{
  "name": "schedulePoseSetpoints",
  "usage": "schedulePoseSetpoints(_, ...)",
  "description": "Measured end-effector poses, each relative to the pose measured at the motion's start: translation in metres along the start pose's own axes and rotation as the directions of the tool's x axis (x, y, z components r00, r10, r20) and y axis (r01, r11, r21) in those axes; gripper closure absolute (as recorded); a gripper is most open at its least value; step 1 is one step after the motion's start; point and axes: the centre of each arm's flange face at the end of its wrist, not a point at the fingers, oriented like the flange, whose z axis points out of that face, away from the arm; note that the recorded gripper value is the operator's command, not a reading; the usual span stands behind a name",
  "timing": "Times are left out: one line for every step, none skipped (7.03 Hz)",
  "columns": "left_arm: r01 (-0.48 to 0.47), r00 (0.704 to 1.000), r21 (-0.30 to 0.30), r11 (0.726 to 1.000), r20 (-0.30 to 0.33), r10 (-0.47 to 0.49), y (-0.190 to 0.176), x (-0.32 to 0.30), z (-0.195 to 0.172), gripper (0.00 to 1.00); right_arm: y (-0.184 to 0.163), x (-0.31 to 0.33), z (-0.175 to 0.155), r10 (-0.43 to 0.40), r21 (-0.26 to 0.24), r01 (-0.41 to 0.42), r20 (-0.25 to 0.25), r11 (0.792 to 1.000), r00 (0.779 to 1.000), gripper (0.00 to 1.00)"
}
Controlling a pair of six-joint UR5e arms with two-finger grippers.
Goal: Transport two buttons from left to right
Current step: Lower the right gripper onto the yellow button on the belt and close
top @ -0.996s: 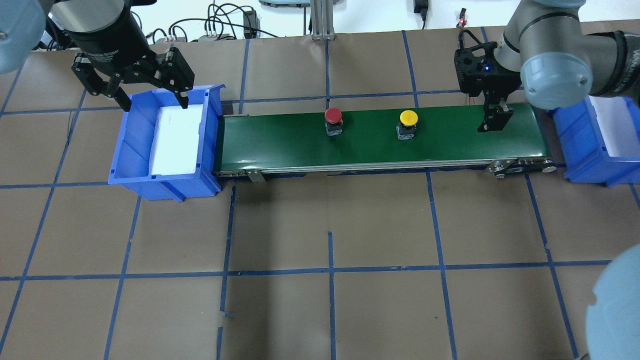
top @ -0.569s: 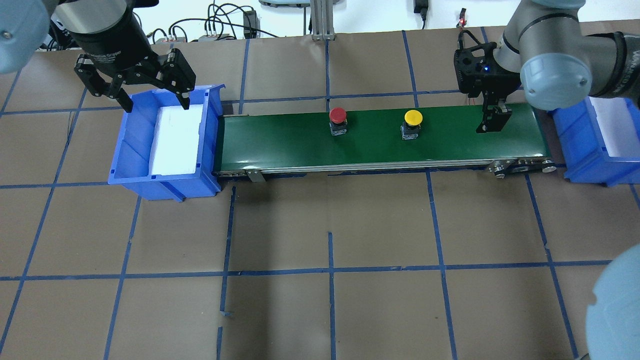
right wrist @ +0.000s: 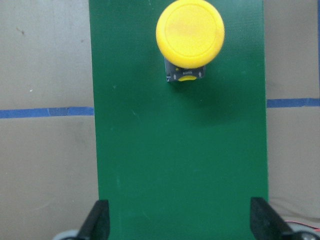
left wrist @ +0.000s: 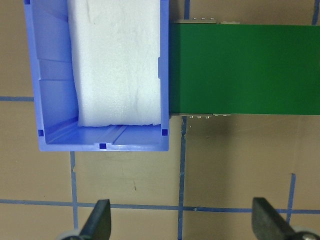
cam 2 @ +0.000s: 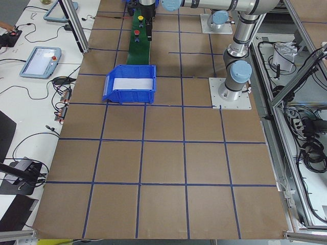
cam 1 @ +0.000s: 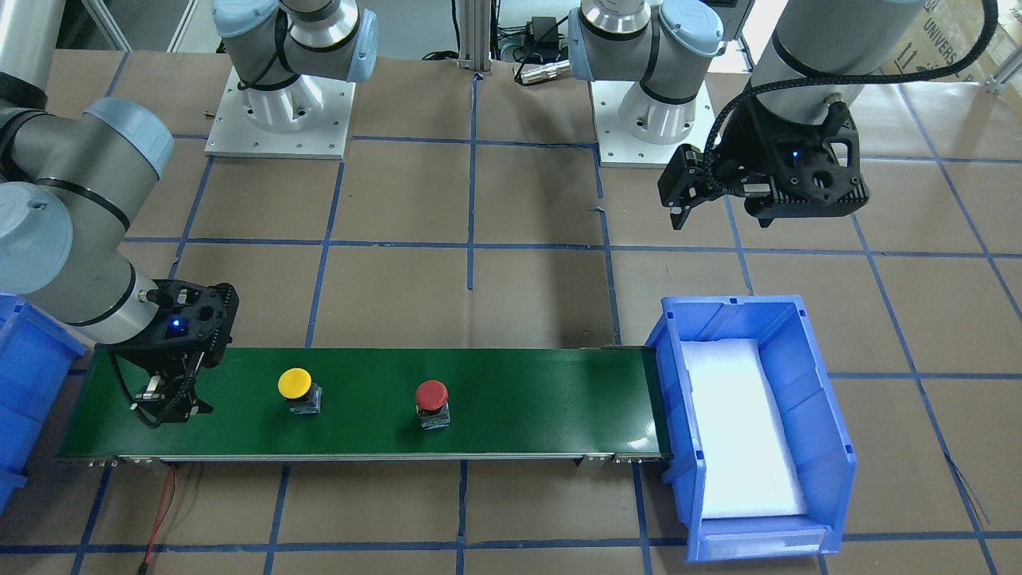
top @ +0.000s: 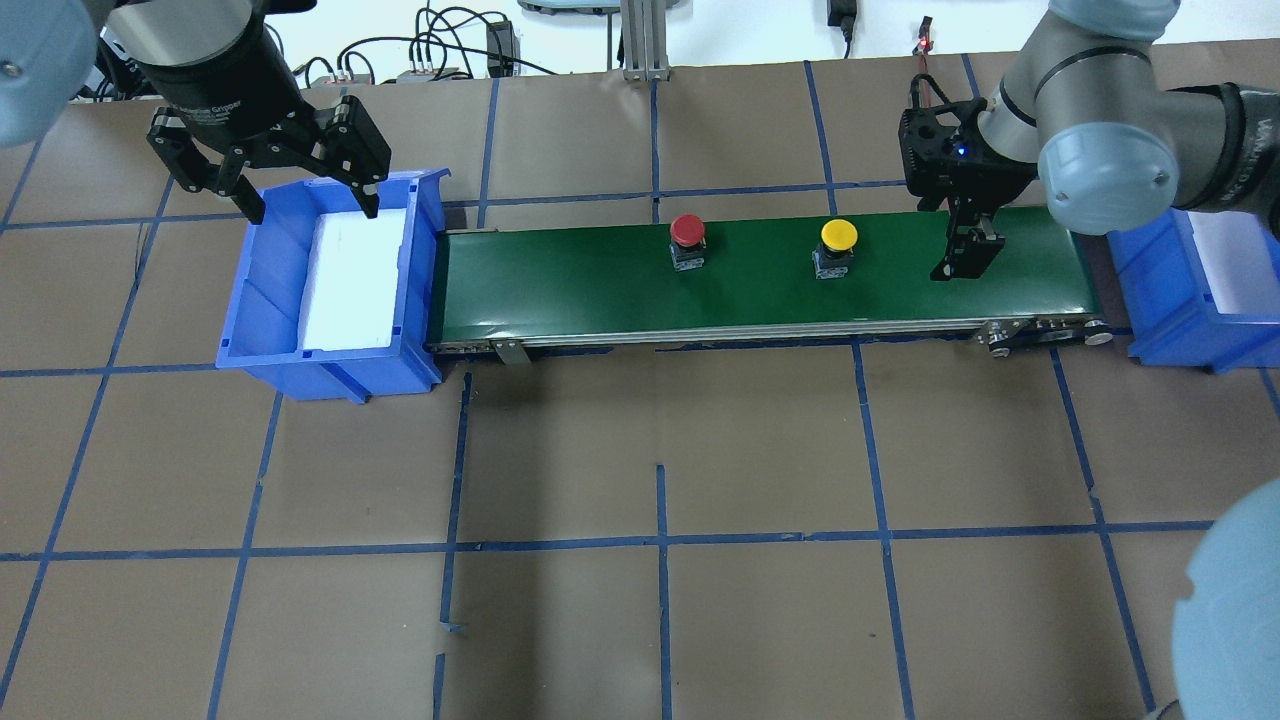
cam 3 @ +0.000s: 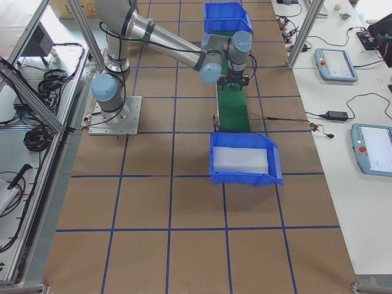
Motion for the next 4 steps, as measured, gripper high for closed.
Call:
schedulePoseSetpoints(0.000,1.000,0.000,1.000,0.000,0.000,-0.0002,-0.0002,0.0002,0.00,0.0010,-0.0041,0.0056,0.020,0.005,-0.020,0.012,1.000,1.000,0.00)
schedulePoseSetpoints(0.000,1.000,-0.001,1.000,0.001,0.000,-0.0002,-0.0002,0.0003,0.00,0.0007,-0.0070,0.0091,0.032,0.007,-0.032,0.020,0.999,0.999,0.00)
schedulePoseSetpoints(0.000,1.000,0.000,1.000,0.003,0.000,0.0003,-0.0004,-0.0001,0.00,-0.0004,-0.0085,0.0109,0.035,0.008,-0.035,0.024,0.999,0.999,0.00)
schedulePoseSetpoints(-0.001,1.000,-0.001,1.000,0.006,0.001,0.0002,-0.0008,0.0003,0.00,-0.0013,-0.0092,0.0113,0.035,0.008,-0.035,0.025,0.999,0.999,0.00)
